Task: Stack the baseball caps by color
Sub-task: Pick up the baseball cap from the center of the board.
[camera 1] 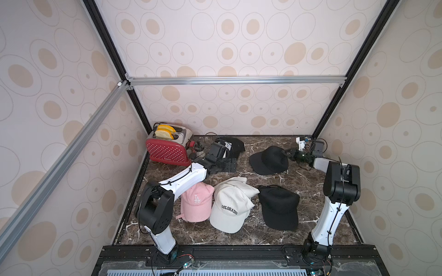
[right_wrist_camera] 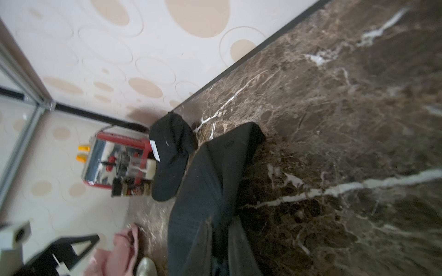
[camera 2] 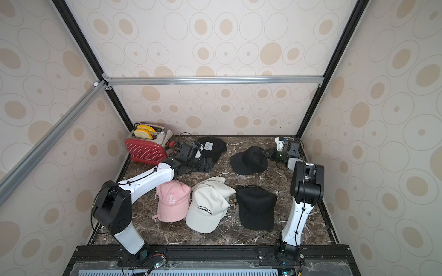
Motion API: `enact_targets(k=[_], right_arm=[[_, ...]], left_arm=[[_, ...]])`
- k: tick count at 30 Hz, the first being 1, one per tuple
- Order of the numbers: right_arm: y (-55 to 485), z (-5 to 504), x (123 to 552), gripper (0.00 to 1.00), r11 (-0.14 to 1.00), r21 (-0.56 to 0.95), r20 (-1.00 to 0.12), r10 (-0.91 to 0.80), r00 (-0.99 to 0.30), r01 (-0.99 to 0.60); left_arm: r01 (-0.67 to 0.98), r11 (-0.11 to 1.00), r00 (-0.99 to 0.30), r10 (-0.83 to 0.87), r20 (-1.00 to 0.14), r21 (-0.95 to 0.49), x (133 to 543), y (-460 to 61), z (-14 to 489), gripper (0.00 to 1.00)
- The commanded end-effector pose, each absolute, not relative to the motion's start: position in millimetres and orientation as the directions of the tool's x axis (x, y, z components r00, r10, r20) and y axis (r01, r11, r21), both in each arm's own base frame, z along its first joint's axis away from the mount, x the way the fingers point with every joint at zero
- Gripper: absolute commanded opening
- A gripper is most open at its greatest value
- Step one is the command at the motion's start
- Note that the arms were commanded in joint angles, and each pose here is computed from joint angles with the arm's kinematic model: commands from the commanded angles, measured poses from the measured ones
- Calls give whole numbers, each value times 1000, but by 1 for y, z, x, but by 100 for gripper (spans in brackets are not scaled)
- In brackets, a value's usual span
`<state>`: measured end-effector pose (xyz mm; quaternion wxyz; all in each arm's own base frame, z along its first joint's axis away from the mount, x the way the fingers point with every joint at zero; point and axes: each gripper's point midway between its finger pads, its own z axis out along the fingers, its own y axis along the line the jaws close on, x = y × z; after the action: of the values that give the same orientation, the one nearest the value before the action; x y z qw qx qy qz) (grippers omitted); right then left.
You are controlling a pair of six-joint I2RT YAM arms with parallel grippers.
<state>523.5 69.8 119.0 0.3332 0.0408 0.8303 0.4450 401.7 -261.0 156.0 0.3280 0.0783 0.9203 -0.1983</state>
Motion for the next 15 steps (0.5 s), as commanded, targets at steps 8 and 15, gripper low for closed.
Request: enact_targets(k=[8,15], right_arm=[[79,233,511,0,599,638,-723,248,-645,-484],[81,258,477,0,652,517,-784,99,-613,-555]], left_arm=[[462,844,-686,144,-713,-274,428,-297,203,99],[683,701,-519,266,-813,-207,430,-331,250,99]])
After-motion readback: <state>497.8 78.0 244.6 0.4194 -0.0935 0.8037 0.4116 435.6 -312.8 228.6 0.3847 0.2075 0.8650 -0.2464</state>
